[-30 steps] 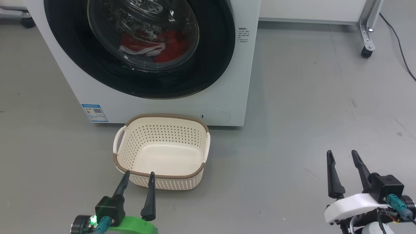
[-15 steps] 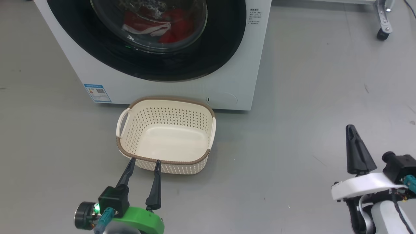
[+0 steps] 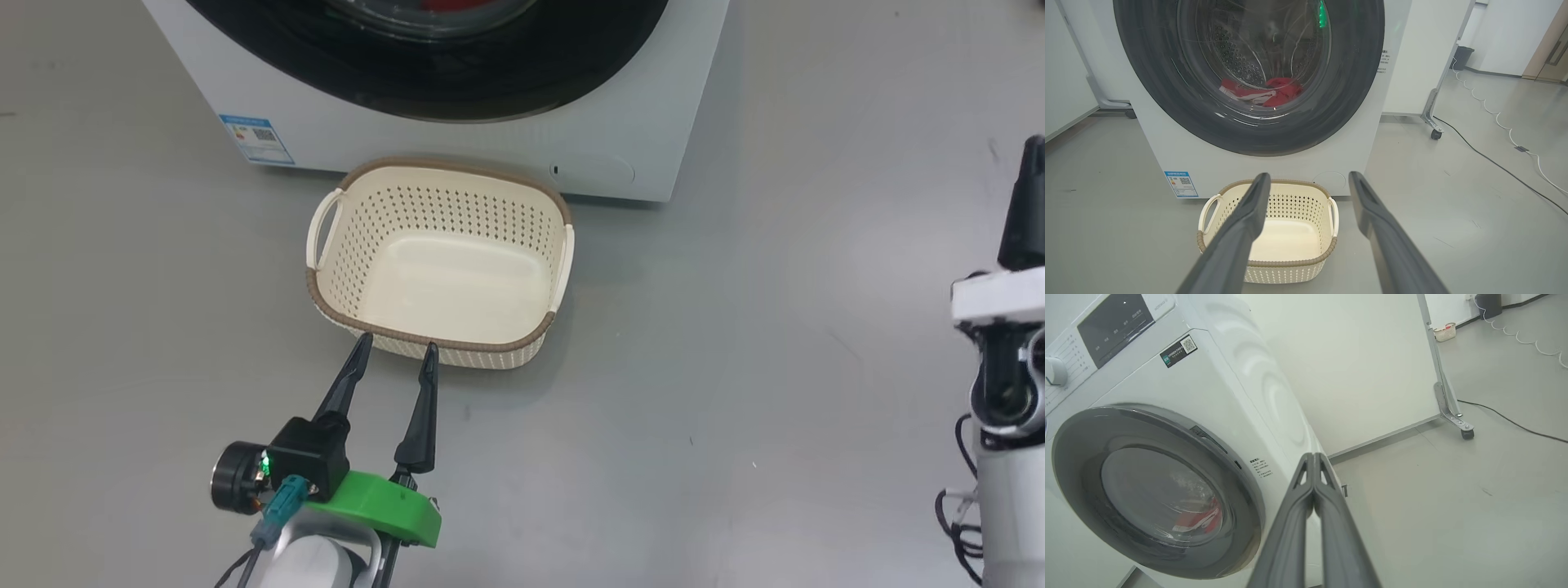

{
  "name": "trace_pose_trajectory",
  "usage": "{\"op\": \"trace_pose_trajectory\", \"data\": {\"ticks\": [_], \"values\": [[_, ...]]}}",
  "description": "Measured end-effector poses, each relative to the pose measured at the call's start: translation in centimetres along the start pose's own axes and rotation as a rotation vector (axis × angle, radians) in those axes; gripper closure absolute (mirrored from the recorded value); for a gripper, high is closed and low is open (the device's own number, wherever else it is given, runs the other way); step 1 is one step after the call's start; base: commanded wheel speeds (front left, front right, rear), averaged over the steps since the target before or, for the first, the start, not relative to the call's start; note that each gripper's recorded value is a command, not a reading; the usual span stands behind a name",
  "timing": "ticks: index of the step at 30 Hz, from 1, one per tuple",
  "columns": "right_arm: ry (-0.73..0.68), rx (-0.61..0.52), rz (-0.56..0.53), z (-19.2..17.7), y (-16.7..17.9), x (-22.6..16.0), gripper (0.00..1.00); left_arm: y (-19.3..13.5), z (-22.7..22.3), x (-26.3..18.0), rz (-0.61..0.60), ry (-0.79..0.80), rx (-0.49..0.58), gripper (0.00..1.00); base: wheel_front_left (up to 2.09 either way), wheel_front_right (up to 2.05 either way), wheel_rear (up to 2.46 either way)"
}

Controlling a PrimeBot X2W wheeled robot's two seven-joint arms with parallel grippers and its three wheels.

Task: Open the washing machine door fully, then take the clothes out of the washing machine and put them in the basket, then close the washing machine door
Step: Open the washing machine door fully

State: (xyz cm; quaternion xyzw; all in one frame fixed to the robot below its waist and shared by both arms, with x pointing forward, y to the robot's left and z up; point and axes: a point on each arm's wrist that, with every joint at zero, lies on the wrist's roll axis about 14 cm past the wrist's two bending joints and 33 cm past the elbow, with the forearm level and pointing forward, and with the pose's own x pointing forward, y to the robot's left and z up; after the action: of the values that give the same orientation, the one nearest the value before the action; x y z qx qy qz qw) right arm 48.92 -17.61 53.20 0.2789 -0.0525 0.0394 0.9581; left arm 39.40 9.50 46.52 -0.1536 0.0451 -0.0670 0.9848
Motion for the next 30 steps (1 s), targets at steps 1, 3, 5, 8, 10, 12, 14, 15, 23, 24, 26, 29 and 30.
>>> {"op": "trace_pose_trajectory", "data": {"ticks": [1, 3, 5, 8, 10, 12, 14, 15, 23, 24, 26, 29, 30], "values": [[0.004, 0.037, 0.000, 0.0, 0.0, 0.7, 1.00, 0.1, -0.1, 0.2, 0.001, 0.002, 0.000, 0.00, 0.00, 0.00, 0.00], [0.014, 0.094, 0.007, -0.2, 0.3, 2.2, 1.00, 0.1, -0.2, 0.6, -0.002, 0.006, 0.000, 0.00, 0.00, 0.00, 0.00], [0.024, 0.149, 0.015, -0.3, 0.5, 3.6, 1.00, 0.2, -0.3, 1.1, -0.001, 0.008, -0.008, 0.00, 0.00, 0.00, 0.00], [0.034, 0.182, 0.029, -0.3, 0.6, 5.1, 1.00, 0.4, -0.4, 1.6, 0.001, 0.010, -0.015, 0.00, 0.00, 0.00, 0.00], [0.043, 0.206, 0.048, -0.2, 0.8, 6.6, 1.00, 0.4, -0.6, 2.0, 0.000, 0.015, -0.020, 0.00, 0.00, 0.00, 0.00], [0.052, 0.225, 0.070, -0.1, 1.2, 8.1, 1.00, 0.6, -0.8, 2.3, 0.000, 0.020, -0.019, 0.00, 0.00, 0.00, 0.00], [0.063, 0.264, 0.090, -0.1, 1.7, 9.5, 1.00, 0.8, -0.9, 2.5, 0.009, 0.024, -0.024, 0.00, 0.00, 0.00, 0.00], [0.071, 0.291, 0.098, -0.2, 2.0, 10.3, 1.00, 1.0, -1.0, 2.7, 0.013, 0.026, -0.028, 0.00, 0.00, 0.00, 0.00], [0.155, 0.386, 0.127, -1.7, 3.3, 15.1, 1.00, 2.2, -1.9, 3.0, 0.049, 0.054, -0.049, 0.00, 0.00, 0.00, 0.00], [0.170, 0.398, 0.133, -2.1, 3.6, 15.6, 1.00, 2.5, -2.0, 3.0, 0.056, 0.057, -0.051, 0.00, 0.00, 0.00, 0.00], [0.197, 0.422, 0.140, -2.9, 4.2, 16.6, 1.00, 3.0, -2.1, 3.1, 0.069, 0.060, -0.050, 0.00, 0.00, 0.00, 0.00], [0.229, 0.441, 0.160, -3.7, 5.1, 17.9, 1.00, 3.5, -2.5, 3.1, 0.085, 0.070, -0.057, 0.00, 0.00, 0.00, 0.00], [0.238, 0.449, 0.164, -3.9, 5.3, 18.4, 1.00, 3.6, -2.5, 3.1, 0.088, 0.073, -0.060, 0.00, 0.00, 0.00, 0.00]]}}
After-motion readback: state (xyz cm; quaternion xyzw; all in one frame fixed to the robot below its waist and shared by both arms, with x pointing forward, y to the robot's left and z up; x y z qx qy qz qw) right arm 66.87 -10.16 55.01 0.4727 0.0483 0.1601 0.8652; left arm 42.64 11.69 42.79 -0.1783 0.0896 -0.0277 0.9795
